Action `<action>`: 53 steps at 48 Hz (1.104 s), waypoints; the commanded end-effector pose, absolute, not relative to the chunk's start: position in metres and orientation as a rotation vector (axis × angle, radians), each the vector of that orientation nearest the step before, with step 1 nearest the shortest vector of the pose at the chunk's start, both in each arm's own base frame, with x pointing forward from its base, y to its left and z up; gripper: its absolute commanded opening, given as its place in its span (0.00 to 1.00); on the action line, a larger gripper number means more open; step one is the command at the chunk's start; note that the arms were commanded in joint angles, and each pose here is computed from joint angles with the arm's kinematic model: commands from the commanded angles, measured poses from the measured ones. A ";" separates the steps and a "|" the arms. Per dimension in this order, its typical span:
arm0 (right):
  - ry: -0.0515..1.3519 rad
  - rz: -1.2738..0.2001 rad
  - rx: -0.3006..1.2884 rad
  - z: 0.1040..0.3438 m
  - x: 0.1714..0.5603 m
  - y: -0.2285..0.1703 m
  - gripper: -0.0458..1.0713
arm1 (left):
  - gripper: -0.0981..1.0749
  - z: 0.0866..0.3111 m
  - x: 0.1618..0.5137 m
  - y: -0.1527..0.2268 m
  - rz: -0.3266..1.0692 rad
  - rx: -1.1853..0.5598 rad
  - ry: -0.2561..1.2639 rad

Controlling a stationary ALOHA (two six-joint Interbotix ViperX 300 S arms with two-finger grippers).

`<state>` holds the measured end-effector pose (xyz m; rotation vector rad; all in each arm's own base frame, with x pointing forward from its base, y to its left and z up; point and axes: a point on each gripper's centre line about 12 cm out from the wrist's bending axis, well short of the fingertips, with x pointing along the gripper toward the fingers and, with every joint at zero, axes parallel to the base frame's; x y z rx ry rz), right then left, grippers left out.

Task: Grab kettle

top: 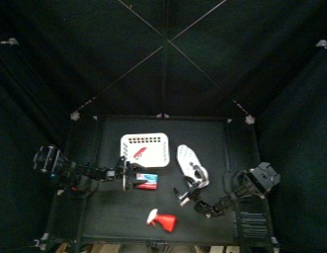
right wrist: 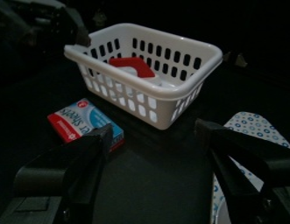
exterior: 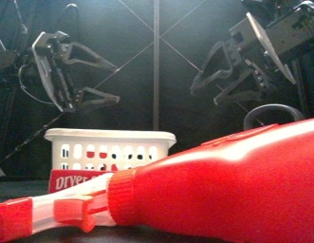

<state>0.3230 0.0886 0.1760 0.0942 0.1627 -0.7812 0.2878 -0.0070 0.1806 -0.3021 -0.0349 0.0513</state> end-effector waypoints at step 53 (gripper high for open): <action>0.570 -0.908 0.416 0.222 0.229 0.031 0.97 | 0.97 0.177 0.298 -0.008 0.052 -0.300 -0.029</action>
